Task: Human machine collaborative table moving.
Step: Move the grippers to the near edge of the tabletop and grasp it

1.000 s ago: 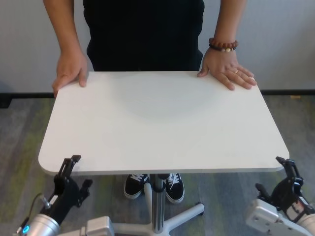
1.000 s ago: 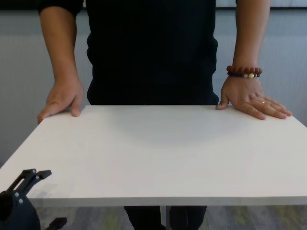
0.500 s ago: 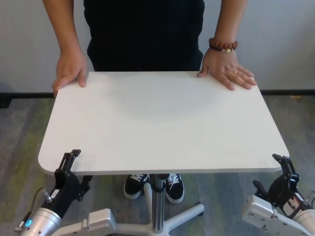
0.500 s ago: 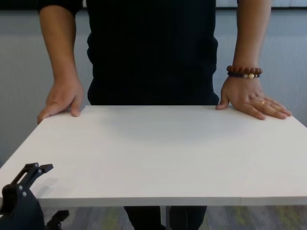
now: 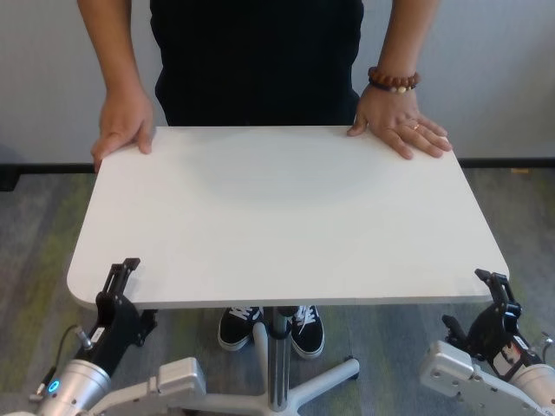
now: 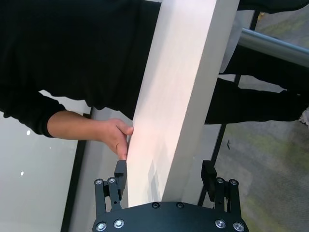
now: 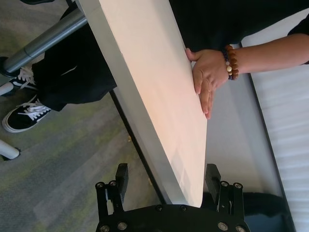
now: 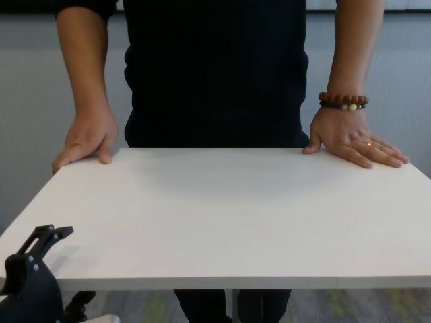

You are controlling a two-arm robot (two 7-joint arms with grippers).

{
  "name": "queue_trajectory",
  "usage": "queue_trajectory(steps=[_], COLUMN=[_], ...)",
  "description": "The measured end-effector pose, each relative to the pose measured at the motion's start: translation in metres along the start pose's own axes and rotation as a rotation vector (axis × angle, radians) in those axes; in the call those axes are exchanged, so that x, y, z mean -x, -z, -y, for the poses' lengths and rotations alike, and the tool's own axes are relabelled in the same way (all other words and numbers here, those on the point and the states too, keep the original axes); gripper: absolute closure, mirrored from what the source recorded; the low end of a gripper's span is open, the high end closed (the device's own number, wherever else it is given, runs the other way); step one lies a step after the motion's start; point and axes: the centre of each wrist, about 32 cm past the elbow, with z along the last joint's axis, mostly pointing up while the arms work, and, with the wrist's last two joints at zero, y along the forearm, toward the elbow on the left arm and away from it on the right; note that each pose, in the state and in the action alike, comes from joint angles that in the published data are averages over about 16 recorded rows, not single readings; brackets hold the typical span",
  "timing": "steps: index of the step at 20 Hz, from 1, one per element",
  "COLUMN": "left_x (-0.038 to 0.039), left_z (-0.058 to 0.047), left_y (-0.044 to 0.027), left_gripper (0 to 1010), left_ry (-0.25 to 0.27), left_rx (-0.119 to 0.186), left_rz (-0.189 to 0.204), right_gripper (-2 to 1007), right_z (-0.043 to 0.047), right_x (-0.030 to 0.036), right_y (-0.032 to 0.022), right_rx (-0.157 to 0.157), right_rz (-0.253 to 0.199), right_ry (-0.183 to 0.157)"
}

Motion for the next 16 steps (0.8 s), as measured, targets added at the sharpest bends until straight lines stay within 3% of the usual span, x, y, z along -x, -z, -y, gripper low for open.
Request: queue_trajectory(steps=[16], left_x=[-0.0001], left_z=[0.009], left_y=[-0.0004], left_gripper=[10], left_ry=[-0.014], left_rx=[-0.016], left_rz=[0.005], right_gripper=[0], right_z=[-0.018], right_x=[-0.0002], right_y=[-0.0043], right_rx=[-0.001], right_rz=[0.023], right_ry=[0.019])
